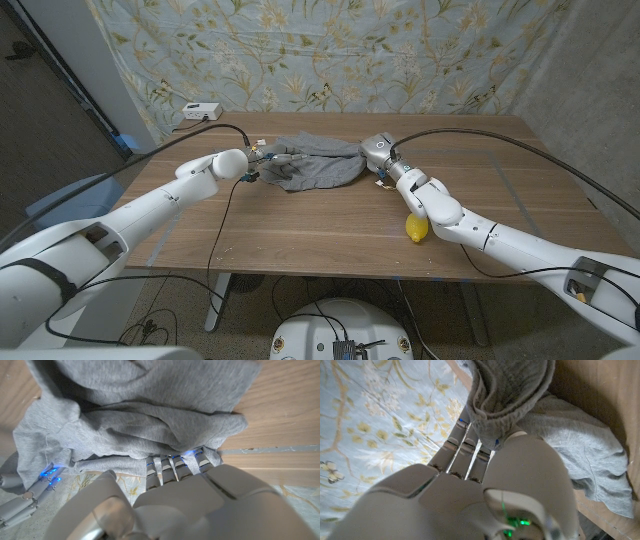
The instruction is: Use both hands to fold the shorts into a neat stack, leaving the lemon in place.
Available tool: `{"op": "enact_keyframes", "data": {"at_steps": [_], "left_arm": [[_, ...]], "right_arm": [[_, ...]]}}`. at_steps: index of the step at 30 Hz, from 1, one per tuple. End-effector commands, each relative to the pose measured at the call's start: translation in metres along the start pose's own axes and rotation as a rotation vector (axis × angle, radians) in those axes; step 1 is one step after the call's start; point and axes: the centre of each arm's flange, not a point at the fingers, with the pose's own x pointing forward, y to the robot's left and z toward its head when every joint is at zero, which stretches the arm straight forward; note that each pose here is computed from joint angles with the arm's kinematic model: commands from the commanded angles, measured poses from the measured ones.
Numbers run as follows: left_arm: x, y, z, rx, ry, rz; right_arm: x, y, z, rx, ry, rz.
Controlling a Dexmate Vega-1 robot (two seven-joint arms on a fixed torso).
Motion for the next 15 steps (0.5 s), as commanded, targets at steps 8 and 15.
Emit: {"op": "enact_keyframes", "data": {"at_steps": [8,15], "left_arm": [[-0.007,-0.006,-0.005,-0.018,-0.001,-0.003],[-0.011,-0.009,-0.007,-0.025,0.001,0.000]], "right_arm": [[0.043,-0.057,-0.004,-0.271,-0.268,-0.229],[0.059,-0.077,-0.002,-0.340,-0.359,-0.284]]}}
